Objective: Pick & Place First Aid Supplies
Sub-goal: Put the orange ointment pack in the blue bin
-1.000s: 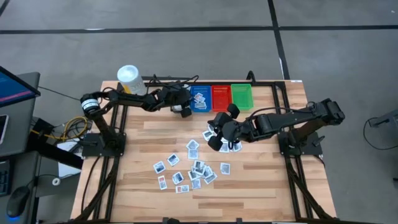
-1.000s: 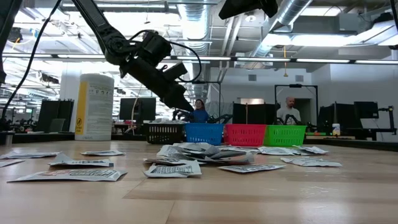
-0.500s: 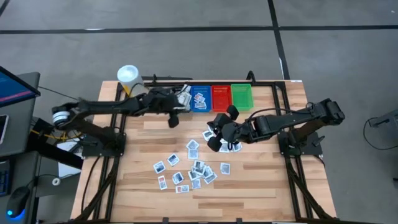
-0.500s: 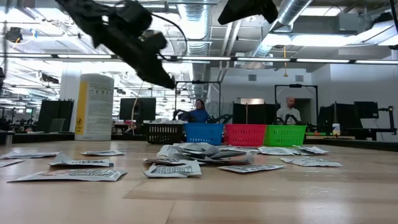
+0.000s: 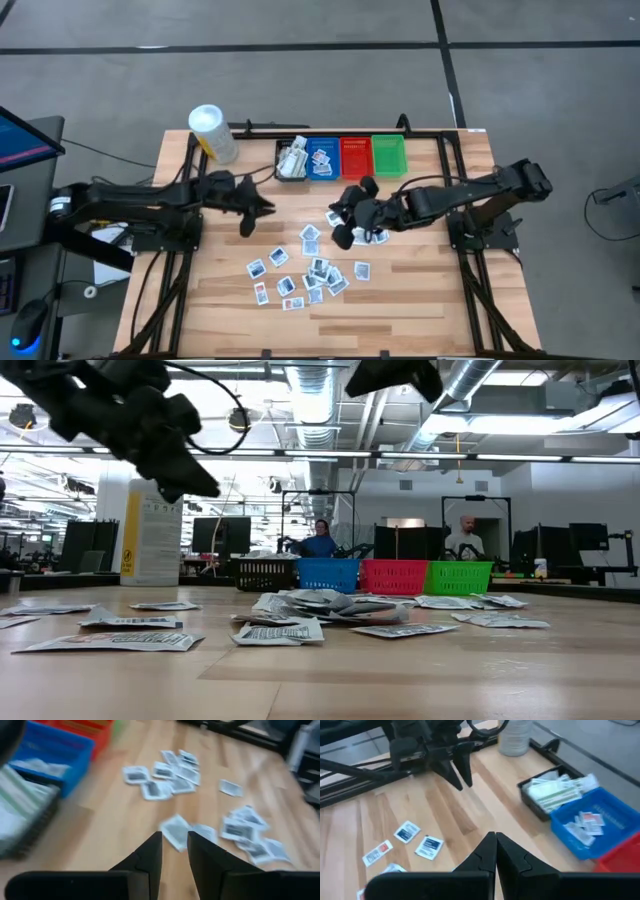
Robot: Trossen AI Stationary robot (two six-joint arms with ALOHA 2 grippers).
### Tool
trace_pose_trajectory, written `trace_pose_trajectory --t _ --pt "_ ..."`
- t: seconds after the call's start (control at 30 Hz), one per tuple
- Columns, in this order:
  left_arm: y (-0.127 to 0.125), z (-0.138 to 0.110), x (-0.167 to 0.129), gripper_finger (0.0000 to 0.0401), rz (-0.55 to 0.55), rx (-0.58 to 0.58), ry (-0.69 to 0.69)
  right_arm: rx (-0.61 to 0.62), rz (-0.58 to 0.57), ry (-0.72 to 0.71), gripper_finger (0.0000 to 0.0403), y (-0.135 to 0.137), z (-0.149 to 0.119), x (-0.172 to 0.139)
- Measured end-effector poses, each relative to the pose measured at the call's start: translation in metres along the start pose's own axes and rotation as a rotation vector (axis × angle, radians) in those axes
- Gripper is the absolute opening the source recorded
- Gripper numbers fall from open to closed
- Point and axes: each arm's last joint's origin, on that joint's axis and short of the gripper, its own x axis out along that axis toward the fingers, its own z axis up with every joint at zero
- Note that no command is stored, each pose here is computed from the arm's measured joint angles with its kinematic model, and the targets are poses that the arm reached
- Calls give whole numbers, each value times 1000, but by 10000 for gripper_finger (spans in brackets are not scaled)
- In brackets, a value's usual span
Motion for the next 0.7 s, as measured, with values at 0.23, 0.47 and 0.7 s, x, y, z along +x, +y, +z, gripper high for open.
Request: trace_pose_trajectory --t 0.23,0.47,0.7 --pt "-15 -20 -3 92 -120 -48 39 -10 79 6 1 23 -16 38" --pt "-18 -30 -5 92 -220 -38 66 26 233 21 1 45 -37 79" --pt "-22 -47 -5 92 -363 -37 141 50 321 -35 1 67 -49 95"
